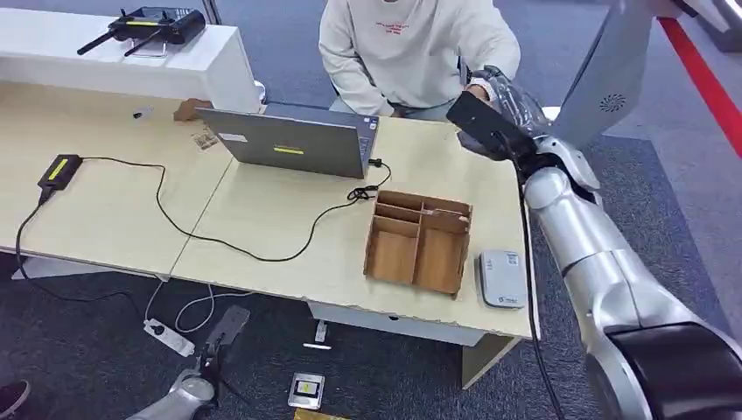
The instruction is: Pass the card to the sensor for recognition and then transmit it.
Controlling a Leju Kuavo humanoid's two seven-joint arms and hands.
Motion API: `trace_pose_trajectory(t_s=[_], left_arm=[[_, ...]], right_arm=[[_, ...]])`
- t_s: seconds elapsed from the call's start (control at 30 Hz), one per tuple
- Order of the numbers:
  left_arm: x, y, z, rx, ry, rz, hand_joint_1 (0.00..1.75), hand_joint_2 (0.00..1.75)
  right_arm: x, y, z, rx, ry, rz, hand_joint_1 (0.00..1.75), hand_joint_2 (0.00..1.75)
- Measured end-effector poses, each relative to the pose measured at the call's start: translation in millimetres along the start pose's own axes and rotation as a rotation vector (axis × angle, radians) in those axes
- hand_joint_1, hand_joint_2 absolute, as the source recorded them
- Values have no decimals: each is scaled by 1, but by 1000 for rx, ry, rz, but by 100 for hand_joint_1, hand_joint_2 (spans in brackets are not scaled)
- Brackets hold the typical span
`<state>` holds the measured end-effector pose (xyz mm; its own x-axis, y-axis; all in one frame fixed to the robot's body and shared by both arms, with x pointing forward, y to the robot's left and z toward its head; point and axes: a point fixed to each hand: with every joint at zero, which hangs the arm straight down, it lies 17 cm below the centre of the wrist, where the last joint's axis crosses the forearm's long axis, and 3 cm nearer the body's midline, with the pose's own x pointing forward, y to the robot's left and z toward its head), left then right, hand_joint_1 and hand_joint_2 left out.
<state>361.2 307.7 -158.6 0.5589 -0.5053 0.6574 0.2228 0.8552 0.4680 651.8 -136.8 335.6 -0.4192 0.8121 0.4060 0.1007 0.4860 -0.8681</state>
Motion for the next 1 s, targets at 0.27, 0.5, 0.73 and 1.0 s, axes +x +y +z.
trace_pose_trajectory(t_s=[0.27,0.5,0.73,1.0], left_arm=[[-22,-1,6,5,63,70,0,0],[-35,2,8,21,114,117,0,0],[-61,0,16,27,193,184,0,0],[-67,0,19,28,205,185,0,0]], right_arm=[[11,-12,-5,-11,-6,-151,0,0],[12,-14,-2,-12,9,-231,0,175],[-10,28,25,96,143,-303,0,175],[-15,49,52,126,157,-319,0,175]])
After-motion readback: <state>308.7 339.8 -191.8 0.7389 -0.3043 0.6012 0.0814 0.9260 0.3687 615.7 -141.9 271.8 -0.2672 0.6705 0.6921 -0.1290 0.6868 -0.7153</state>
